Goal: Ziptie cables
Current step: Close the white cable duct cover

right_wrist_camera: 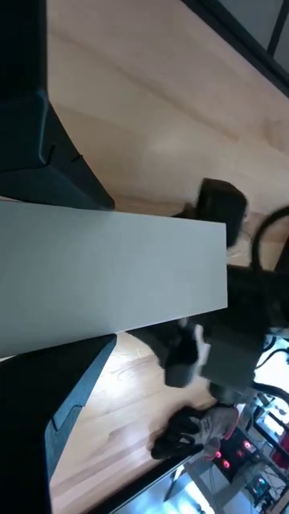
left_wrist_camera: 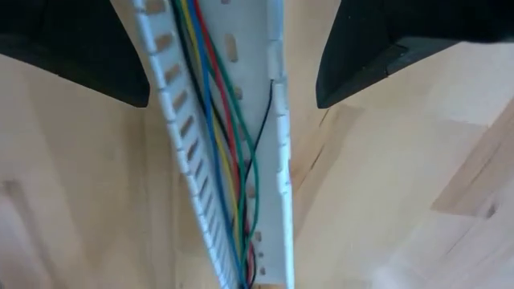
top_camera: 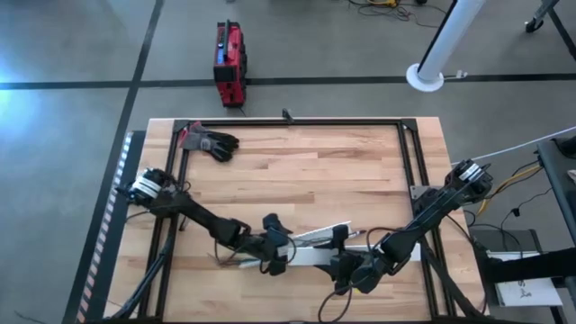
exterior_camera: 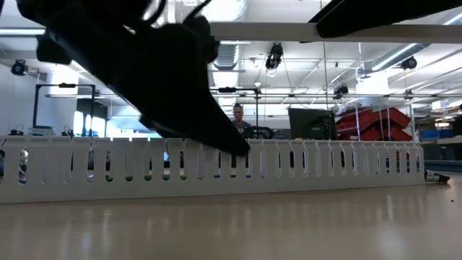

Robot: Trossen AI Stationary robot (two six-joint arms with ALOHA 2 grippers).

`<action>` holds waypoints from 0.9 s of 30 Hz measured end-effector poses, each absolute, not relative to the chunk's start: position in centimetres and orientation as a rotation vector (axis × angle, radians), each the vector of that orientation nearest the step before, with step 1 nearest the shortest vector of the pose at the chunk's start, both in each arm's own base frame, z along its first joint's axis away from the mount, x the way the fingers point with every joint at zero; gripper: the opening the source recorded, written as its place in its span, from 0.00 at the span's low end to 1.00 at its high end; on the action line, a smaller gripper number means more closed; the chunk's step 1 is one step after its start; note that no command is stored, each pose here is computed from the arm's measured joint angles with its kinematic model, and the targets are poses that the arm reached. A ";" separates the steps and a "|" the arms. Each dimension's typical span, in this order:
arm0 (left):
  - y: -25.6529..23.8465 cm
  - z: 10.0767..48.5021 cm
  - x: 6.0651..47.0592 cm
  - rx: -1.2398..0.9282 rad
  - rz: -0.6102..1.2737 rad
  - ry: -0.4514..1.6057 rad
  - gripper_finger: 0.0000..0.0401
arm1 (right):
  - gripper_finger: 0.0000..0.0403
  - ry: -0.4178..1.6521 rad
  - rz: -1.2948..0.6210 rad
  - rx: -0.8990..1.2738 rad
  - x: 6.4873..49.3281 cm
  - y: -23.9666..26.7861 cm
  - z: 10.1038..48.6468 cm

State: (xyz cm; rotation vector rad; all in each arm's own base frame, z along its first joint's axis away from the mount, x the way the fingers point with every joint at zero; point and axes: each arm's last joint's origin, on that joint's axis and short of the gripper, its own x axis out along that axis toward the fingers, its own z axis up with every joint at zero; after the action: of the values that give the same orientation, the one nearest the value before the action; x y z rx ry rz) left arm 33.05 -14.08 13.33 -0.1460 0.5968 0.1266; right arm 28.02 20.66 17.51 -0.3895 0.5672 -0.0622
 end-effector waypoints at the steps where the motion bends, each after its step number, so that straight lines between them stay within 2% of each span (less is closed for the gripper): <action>1: -14.1 13.0 33.4 -0.147 0.132 0.600 0.85 | 0.55 0.567 -0.062 -0.389 28.0 20.7 17.5; 9: -14.8 10.6 35.4 -0.151 0.145 0.644 0.77 | 0.55 0.569 -0.063 -0.381 27.9 20.6 17.3; 14: -15.0 10.1 35.5 -0.146 0.133 0.666 0.63 | 0.55 0.582 -0.061 -0.392 27.8 20.5 17.1; 19: -15.4 9.3 34.2 -0.095 0.098 0.799 0.50 | 0.55 0.623 -0.067 -0.401 27.2 20.4 17.1; 22: -16.4 8.9 33.2 -0.068 0.050 0.855 0.51 | 0.54 0.626 -0.058 -0.363 27.1 20.4 17.1; 27: -17.9 8.6 32.2 -0.024 0.034 0.872 0.68 | 0.54 0.657 -0.053 -0.339 27.0 20.4 15.4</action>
State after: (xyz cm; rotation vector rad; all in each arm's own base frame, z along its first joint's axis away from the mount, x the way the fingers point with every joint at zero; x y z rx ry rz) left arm 32.18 -17.89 8.62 -0.0238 0.8718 0.0339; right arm 27.05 20.39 15.40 -0.3395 0.6574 -0.0532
